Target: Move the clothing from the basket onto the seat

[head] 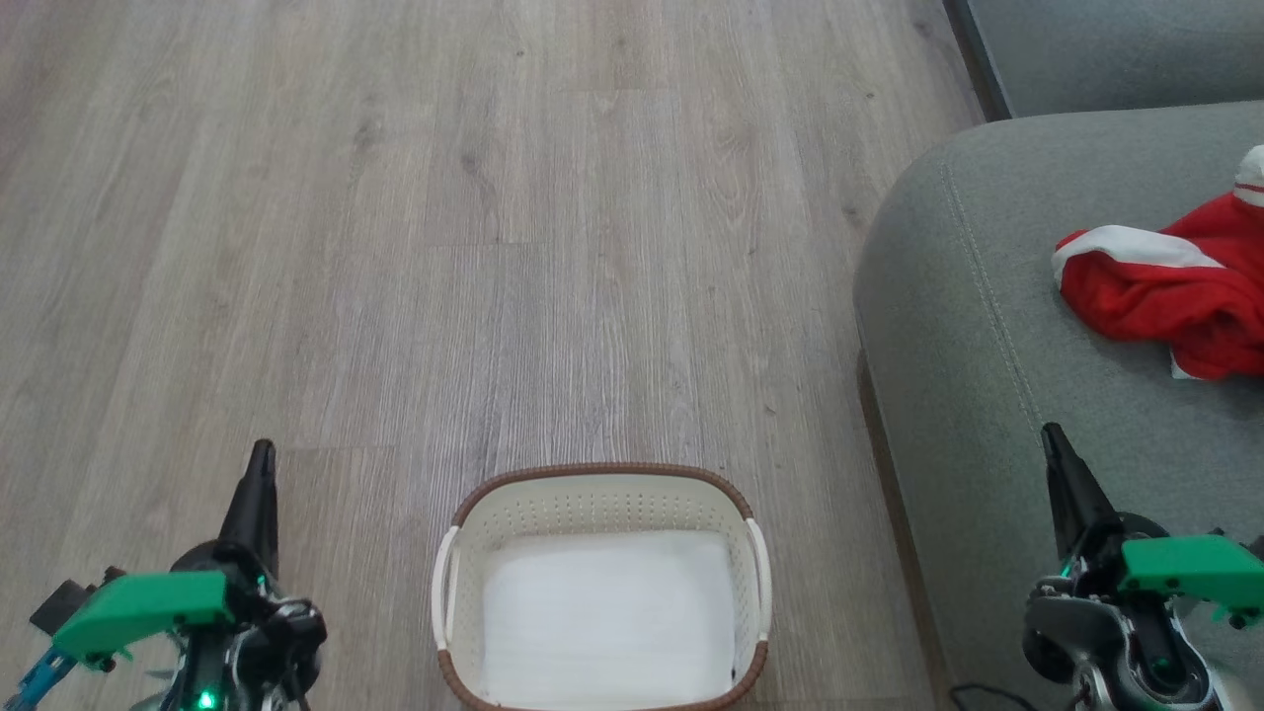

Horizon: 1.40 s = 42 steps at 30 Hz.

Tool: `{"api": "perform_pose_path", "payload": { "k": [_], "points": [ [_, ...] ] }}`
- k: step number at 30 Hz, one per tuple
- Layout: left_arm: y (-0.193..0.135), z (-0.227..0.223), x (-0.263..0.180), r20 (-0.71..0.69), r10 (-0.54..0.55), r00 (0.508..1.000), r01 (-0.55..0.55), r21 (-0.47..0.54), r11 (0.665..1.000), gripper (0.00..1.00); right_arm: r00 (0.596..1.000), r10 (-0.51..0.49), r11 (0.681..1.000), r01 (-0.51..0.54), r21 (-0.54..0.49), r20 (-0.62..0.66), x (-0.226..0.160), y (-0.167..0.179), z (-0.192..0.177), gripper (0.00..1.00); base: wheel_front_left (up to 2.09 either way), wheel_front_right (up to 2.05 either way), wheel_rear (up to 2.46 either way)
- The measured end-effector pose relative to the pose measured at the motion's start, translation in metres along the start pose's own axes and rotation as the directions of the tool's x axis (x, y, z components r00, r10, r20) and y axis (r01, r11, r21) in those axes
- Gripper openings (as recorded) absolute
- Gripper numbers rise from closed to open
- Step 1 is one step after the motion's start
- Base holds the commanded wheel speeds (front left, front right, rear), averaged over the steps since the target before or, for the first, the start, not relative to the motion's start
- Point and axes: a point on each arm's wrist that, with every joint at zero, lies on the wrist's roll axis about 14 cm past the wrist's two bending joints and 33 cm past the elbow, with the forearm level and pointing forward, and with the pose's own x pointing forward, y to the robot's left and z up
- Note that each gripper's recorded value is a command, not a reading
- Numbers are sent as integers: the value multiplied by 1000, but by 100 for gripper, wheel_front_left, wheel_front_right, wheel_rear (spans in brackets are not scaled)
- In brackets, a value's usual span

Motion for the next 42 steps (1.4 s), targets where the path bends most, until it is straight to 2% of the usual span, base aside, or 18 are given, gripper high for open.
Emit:
{"api": "perform_pose_path", "payload": {
  "k": [42],
  "points": [
    [0, 0, 0, 1, 0, 1000, 0, -2, 1000, 0, 1000, 0, 1000, 0, 1, 1, 0, 0, 0, 0, 0, 0, 0]
  ]
}}
